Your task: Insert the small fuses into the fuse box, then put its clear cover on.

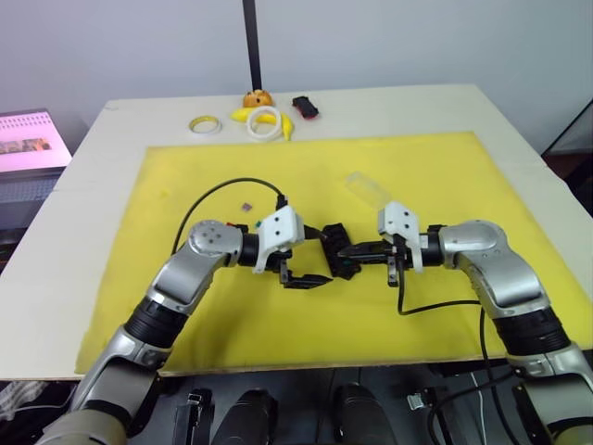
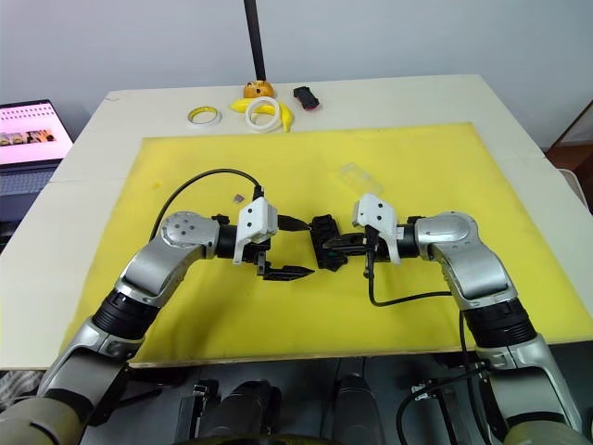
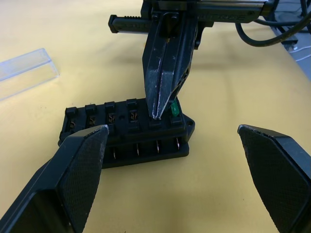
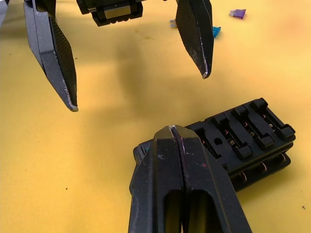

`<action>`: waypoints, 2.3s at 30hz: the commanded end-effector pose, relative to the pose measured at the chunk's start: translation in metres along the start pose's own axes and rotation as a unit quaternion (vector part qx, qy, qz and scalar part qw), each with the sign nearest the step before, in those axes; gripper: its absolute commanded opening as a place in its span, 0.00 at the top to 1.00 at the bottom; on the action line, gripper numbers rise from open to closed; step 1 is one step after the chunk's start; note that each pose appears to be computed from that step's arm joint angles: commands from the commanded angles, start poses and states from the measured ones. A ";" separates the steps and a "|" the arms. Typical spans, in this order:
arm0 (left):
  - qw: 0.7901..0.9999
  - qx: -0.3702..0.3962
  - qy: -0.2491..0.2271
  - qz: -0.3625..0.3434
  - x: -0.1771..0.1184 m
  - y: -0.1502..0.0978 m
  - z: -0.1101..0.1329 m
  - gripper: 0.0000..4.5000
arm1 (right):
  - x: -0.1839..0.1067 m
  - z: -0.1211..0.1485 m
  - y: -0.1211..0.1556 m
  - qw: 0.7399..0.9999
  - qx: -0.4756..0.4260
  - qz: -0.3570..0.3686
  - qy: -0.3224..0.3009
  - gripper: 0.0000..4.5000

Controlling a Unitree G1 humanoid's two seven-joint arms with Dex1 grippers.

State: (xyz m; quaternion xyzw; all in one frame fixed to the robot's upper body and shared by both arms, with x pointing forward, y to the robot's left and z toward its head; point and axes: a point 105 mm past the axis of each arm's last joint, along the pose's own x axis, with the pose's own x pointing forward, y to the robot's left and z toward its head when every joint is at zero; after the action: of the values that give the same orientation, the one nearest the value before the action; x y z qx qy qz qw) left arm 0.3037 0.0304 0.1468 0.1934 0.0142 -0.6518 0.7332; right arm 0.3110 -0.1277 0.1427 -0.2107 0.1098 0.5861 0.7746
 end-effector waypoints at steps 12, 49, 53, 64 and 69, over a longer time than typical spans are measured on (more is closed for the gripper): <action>1.000 0.012 -0.010 0.008 -0.003 0.005 0.005 0.00 | -0.015 0.032 -0.009 0.999 0.022 -0.013 -0.036 1.00; 0.829 -0.428 -0.028 0.359 -0.280 -0.014 -0.081 0.00 | -0.221 -0.013 -0.010 0.913 0.129 -0.386 0.022 0.00; 0.834 -0.432 -0.044 0.339 -0.270 -0.005 -0.072 0.00 | -0.210 -0.009 -0.011 0.919 0.119 -0.374 0.014 0.00; 0.787 -0.556 -0.093 0.250 -0.199 0.032 -0.060 0.00 | -0.119 0.042 0.015 0.975 0.062 -0.211 -0.035 0.00; 0.773 -0.592 -0.098 0.206 -0.176 0.036 -0.050 0.00 | -0.079 0.065 0.026 0.988 0.034 -0.140 -0.059 0.00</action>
State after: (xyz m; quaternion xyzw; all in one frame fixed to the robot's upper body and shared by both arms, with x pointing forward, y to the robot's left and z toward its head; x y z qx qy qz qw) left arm 0.3233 0.2146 0.1456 -0.3462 0.2971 -0.3560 0.8156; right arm 0.2625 -0.1723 0.2208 -0.1540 0.0704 0.4638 0.8696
